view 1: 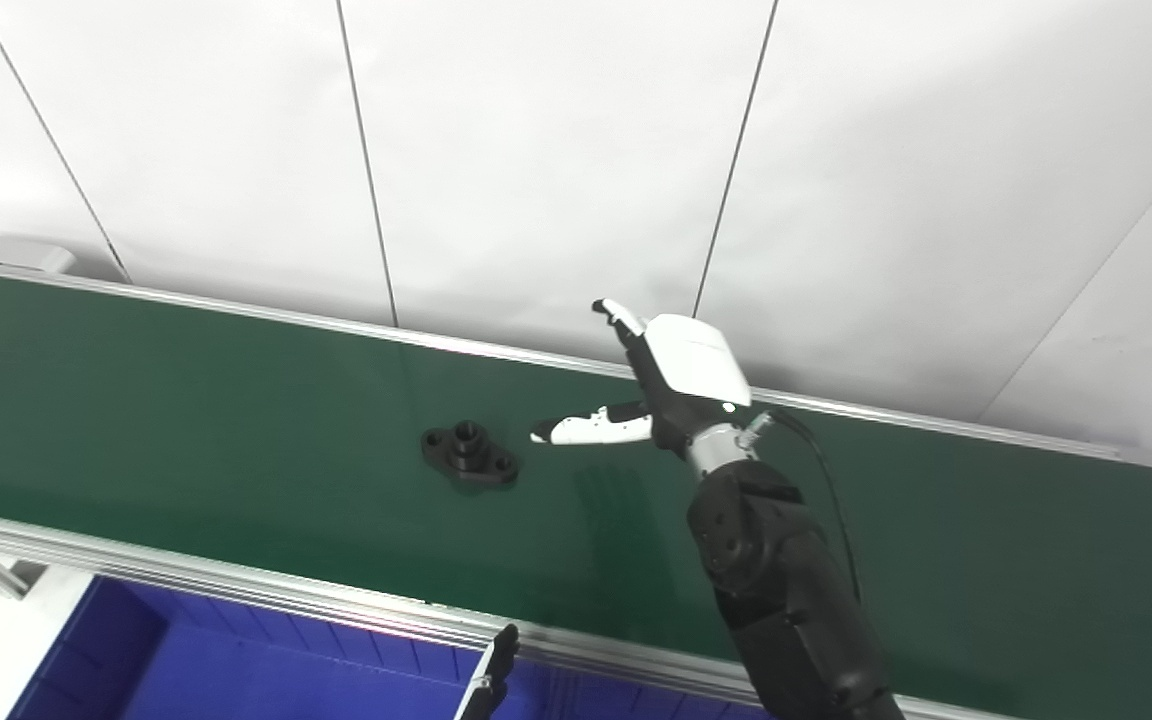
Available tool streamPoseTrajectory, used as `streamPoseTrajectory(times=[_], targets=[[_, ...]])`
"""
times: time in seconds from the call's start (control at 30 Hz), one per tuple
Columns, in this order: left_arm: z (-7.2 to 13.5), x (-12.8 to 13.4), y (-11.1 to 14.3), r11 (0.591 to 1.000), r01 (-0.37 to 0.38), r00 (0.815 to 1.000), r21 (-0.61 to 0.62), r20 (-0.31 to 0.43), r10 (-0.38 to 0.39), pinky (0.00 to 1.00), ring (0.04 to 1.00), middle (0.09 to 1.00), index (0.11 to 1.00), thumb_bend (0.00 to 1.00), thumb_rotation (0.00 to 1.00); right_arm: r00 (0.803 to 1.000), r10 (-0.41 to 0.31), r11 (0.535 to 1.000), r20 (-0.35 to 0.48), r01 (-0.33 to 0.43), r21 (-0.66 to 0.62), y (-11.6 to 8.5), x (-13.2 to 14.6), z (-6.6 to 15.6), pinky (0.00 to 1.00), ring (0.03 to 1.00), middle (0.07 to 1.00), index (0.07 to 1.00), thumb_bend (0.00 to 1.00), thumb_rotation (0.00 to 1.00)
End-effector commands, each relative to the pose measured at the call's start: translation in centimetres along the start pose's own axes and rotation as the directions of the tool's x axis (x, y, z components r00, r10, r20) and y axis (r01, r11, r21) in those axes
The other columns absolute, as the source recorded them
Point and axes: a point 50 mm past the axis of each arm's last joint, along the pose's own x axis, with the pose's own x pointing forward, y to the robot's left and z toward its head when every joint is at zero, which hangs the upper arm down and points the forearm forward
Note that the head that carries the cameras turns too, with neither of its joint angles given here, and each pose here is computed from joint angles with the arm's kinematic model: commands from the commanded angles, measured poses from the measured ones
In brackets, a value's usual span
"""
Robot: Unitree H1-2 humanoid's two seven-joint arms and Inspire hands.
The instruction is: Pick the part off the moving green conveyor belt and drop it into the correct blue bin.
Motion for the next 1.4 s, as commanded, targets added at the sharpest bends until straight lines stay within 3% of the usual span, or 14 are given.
streamPoseTrajectory(times=[0.0,0.37,0.77,1.03,1.1,1.13,1.17,1.37], targets=[[1.7,0.1,-3.4,0.995,-0.012,0.999,-0.095,0.047,0.017,1.0,1.0,1.0,1.0,0.98,1.0,0.998,-0.062,0.998,0.029,0.062,0.0,-1.9,1.2,2.1,0.7,0.807,0.874,0.918,1.0,0.7],[2.1,0.0,-3.8,0.991,0.016,0.999,-0.135,0.05,-0.009,1.0,1.0,1.0,1.0,0.98,1.0,1.0,0.024,0.998,0.004,-0.023,-0.058,1.6,2.3,2.3,0.64,0.764,0.843,0.921,1.0,0.75],[2.7,0.1,-4.7,0.986,0.023,0.998,-0.167,0.057,-0.014,1.0,1.0,1.0,1.0,0.99,0.97,0.993,0.11,0.992,-0.053,-0.112,-0.052,5.8,2.3,0.9,0.61,0.716,0.794,0.899,1.0,0.7],[3.0,0.0,-5.2,0.984,0.021,0.998,-0.176,0.054,-0.011,1.0,1.0,1.0,1.0,1.0,0.97,0.993,0.09,0.992,-0.071,-0.096,-0.078,7.9,2.0,0.2,0.56,0.645,0.701,0.838,0.95,0.66],[3.1,-0.1,-5.3,0.984,0.021,0.998,-0.175,0.054,-0.012,1.0,1.0,1.0,1.0,0.99,0.97,0.995,0.07,0.994,-0.077,-0.076,-0.074,8.2,1.9,0.2,0.33,0.425,0.557,0.806,0.9,0.66],[3.1,-0.1,-5.4,0.984,0.022,0.998,-0.177,0.054,-0.013,1.0,1.0,1.0,1.0,0.99,0.97,0.996,0.058,0.995,-0.075,-0.063,-0.075,8.3,1.9,0.3,0.32,0.416,0.551,0.805,0.9,0.66],[3.1,-0.1,-5.5,0.984,0.022,0.999,-0.179,0.053,-0.013,1.0,1.0,1.0,1.0,1.0,0.97,0.996,0.05,0.996,-0.073,-0.055,-0.076,8.4,1.9,0.3,0.26,0.345,0.487,0.785,0.88,0.65],[3.3,-0.1,-5.8,0.983,0.034,0.998,-0.179,0.049,-0.026,1.0,1.0,1.0,1.0,1.0,0.96,0.999,0.024,0.998,-0.033,-0.025,-0.056,8.7,1.8,1.5,0.23,0.318,0.454,0.744,0.85,0.62]])
